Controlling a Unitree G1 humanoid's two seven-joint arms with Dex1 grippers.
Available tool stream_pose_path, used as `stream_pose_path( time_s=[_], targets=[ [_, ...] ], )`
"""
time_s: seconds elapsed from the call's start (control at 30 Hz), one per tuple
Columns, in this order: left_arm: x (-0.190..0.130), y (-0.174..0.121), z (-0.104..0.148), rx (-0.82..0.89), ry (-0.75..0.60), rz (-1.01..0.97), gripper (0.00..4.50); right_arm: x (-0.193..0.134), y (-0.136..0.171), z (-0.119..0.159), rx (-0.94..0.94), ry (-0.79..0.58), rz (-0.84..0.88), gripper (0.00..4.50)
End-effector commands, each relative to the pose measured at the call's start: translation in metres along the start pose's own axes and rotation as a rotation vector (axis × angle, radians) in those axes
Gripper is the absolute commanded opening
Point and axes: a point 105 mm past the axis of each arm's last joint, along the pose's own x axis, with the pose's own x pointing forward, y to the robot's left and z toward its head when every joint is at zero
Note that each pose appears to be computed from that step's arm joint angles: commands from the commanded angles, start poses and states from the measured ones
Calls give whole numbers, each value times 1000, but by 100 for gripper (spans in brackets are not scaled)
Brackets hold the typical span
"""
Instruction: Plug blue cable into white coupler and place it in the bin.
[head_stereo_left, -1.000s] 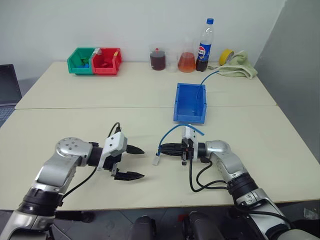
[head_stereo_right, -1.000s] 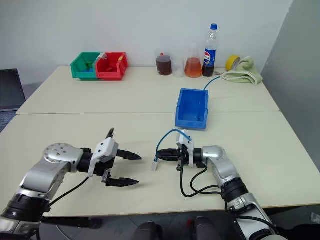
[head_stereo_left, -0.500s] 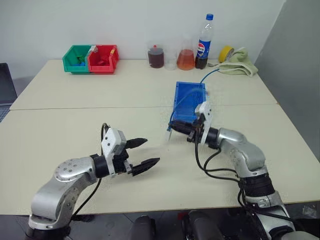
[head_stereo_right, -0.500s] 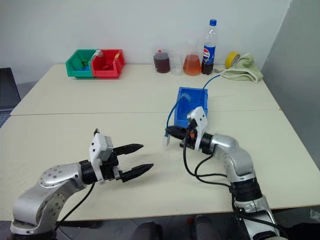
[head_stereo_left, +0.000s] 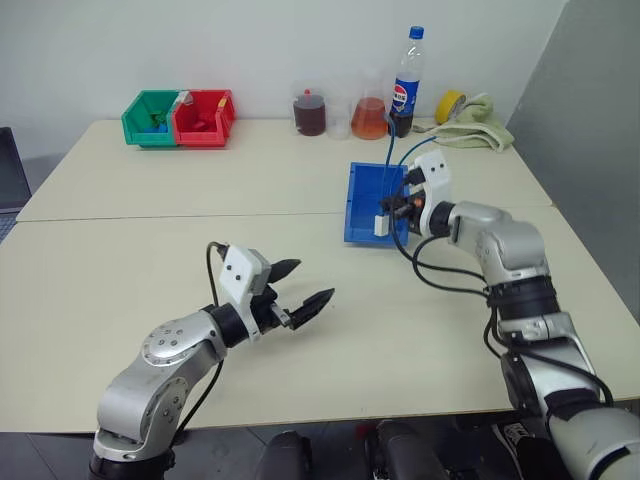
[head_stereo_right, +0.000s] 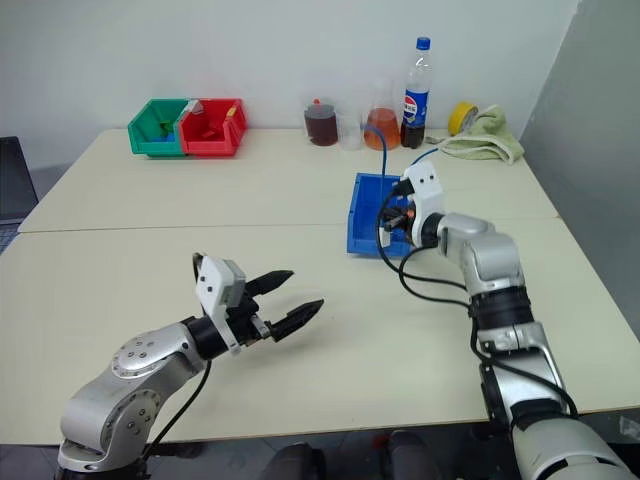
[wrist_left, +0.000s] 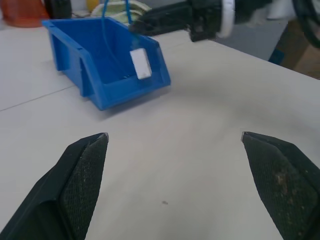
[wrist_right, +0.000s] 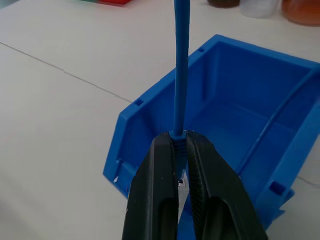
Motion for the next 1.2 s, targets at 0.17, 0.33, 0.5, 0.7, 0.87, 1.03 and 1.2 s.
stream_pose_path(
  time_s=[0.17, 0.33, 0.5, 0.7, 0.87, 1.03, 1.2],
  targets=[
    [8, 0, 15, 41, -55, 1, 448, 14, -17, 9, 34, 65, -43, 5],
    [8, -2, 13, 36, -62, 5, 448, 18, -29, 5, 65, 118, -91, 5],
    [8, 0, 12, 34, -67, 22, 450, 21, -31, 12, 76, 104, -90, 77],
    [8, -1, 12, 30, -72, 23, 450, 22, -27, 24, 69, 57, -67, 217],
    [10, -1, 12, 29, -72, 13, 450, 21, -23, 36, 84, 11, -41, 334],
    [12, 1, 13, 32, -69, 3, 450, 14, -22, 53, 104, -39, -31, 448],
    [7, 3, 10, 34, -49, 8, 450, -11, -19, 73, 133, -114, -12, 448]
  ],
)
